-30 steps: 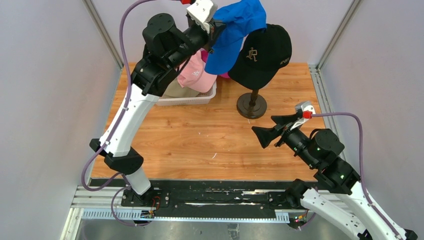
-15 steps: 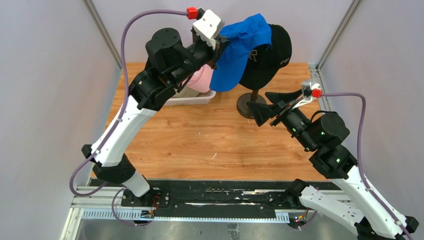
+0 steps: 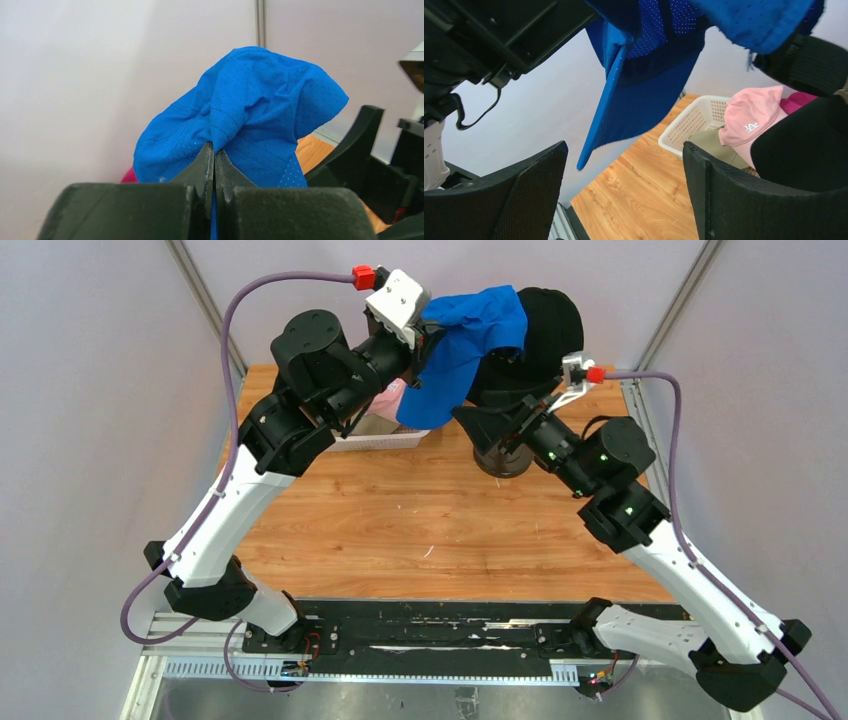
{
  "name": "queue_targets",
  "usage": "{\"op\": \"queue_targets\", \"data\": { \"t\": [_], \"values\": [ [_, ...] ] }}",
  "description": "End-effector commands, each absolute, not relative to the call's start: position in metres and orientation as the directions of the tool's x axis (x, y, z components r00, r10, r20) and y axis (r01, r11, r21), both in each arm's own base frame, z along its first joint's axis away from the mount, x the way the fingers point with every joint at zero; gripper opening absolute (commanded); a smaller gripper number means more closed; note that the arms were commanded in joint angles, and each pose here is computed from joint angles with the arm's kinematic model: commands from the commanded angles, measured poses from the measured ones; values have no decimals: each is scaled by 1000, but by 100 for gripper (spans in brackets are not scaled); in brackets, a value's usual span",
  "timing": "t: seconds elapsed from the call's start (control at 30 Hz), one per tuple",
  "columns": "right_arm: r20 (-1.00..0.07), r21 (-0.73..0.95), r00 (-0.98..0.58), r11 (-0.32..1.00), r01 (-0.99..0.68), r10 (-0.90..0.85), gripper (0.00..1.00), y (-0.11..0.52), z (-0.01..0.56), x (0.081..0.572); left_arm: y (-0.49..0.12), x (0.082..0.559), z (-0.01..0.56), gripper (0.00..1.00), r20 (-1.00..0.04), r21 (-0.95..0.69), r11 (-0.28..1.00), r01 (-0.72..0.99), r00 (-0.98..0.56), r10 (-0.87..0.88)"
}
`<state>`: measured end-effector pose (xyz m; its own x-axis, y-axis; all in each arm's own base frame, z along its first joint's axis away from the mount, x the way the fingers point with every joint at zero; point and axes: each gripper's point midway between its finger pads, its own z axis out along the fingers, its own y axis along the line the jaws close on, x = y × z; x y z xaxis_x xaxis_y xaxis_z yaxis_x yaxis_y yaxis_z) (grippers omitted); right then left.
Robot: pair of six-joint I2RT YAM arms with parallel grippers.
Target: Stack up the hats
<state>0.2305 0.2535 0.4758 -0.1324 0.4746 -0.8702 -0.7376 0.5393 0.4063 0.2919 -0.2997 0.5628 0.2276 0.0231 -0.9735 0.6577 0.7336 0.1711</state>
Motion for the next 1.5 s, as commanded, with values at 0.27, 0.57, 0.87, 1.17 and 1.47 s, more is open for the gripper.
{"op": "queue_targets", "data": {
  "t": [0.27,0.57,0.87,1.17,1.47],
  "values": [
    [-822,420,-145,414,-808,551,76,275,518,230,-295,284,570,0,-967,189,743,642,252,28],
    [-828,409,-131,428,-806,545,58,277,527,235,-298,283,559,0,-967,221,730,646,244,77],
    [-827,427,-154,427,-797,540,27,283,524,242,-295,276,562,0,-962,241,724,646,259,90],
    [-829,398,-124,419,-816,546,0,282,534,239,-280,270,574,0,-956,248,750,613,281,87],
    [-830,314,-54,386,-868,555,0,278,568,227,-218,263,610,68,-942,203,873,444,332,50]
  ]
}}
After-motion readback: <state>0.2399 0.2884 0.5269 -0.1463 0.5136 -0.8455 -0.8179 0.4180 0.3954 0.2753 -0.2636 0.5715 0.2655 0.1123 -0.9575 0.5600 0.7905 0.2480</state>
